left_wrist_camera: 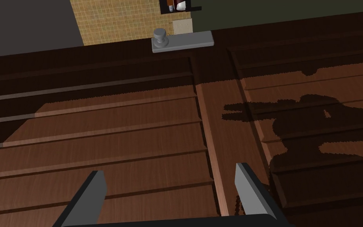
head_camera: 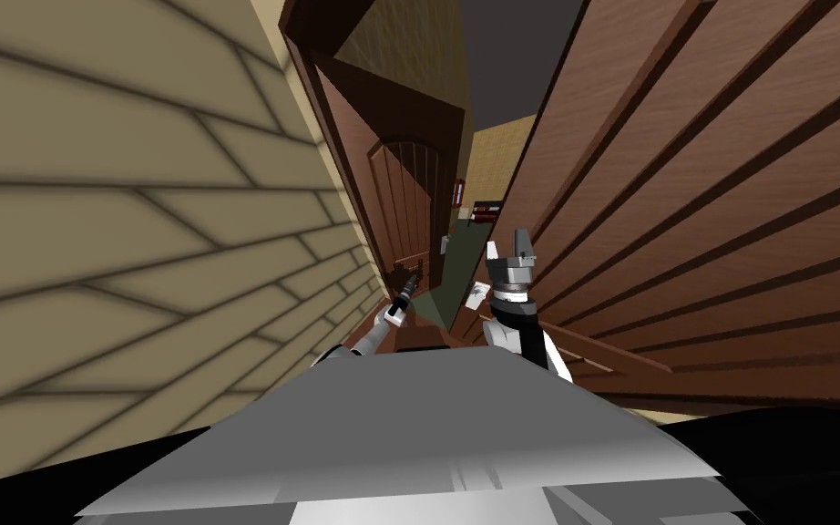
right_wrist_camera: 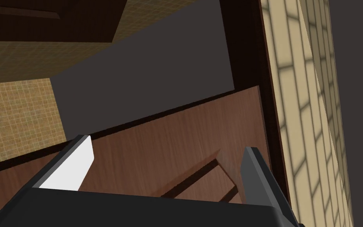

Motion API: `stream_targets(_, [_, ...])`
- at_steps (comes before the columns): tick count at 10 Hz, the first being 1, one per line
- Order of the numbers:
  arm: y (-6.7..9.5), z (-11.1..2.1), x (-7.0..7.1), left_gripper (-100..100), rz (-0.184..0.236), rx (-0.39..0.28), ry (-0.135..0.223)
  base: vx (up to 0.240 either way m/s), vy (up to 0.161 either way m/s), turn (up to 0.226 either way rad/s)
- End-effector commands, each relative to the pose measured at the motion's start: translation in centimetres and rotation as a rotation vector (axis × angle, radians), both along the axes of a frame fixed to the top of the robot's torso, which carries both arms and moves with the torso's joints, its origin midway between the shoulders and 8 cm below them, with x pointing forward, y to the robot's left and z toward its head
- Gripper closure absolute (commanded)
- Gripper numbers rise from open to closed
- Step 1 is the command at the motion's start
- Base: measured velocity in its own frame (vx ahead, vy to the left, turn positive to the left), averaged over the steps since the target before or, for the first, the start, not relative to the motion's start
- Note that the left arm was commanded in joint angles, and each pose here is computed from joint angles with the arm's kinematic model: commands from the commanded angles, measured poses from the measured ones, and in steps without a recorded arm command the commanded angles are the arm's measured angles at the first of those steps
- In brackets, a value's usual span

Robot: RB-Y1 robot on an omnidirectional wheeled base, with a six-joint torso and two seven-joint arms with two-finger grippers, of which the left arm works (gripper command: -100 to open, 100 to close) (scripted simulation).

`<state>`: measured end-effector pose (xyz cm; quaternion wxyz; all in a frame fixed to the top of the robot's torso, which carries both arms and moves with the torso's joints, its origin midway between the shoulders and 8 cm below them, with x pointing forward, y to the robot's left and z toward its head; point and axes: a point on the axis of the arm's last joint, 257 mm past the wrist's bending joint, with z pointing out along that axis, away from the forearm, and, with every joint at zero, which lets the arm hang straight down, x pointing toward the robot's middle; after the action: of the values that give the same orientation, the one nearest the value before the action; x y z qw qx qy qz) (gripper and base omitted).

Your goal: Push the door open

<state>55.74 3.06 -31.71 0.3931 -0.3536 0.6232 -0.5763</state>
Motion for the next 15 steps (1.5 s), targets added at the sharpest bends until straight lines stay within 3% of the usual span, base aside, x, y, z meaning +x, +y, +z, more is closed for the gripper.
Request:
stream_targets(1, [0.3,-0.2,-0.3,-100,-0.001,0.011,-0.001,0.205,0.099,0.036])
stream_targets(8, [0.5,-1.4,-2.4,-100,-0.011,0.048,-0.001,0.202,0.104,0.04])
stream_targets(15, [-0.5,-2.6,-5.6,-100,-0.036,0.074,0.002,0.246,0.06,0.046])
